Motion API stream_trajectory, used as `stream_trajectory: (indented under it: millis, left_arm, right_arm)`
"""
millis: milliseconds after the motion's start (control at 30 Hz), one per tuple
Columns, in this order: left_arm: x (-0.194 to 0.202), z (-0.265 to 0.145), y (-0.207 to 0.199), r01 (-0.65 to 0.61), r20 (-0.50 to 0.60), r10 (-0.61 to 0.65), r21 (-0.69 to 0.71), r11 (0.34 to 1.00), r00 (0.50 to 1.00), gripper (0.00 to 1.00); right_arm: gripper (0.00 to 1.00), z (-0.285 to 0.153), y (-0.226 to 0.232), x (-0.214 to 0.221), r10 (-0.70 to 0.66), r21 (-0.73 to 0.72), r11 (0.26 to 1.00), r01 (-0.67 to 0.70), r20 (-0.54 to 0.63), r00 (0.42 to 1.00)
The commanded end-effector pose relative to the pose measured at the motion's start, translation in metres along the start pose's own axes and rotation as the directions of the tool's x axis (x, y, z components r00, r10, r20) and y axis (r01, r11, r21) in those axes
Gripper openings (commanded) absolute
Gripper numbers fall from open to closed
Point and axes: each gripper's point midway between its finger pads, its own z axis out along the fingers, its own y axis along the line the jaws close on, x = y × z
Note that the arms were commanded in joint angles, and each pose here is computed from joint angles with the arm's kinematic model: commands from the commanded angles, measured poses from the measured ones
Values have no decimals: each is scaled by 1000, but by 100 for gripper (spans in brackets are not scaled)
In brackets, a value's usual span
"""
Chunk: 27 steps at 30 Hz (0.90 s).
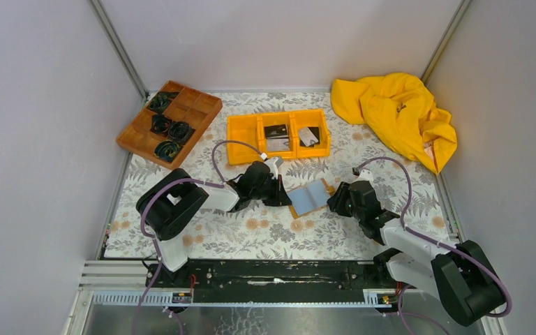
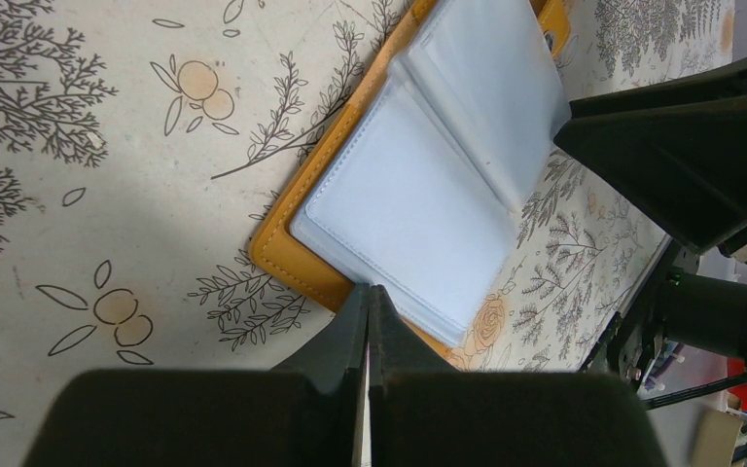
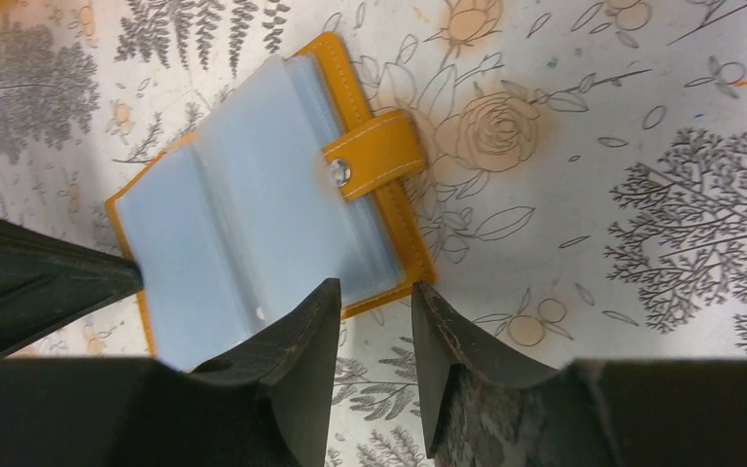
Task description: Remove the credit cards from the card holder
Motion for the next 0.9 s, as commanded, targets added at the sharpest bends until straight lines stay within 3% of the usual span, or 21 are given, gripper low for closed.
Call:
stream_trajectory:
  millis: [0,300,667,867]
  left_arm:
    - [13,0,18,-6,-40,3,-75,997,999,0]
    - [13,1,18,-4,-42,1,-70,998,999,0]
    - [14,2,17,-3,-46,-1,-67,998,999,0]
    - [14,2,17,-3,-47,0,-66,998,999,0]
  right_arm:
    - [40,-8,23,-18,-6,-82,997,9,40,999]
    - [48,-13,27,-30,-33,-80,996,38,68,997]
    - [49,10,31,-16,-68,-82,995,65,-32,997]
    - [45,12,34,-20,-81,-89,993,79,-20,996]
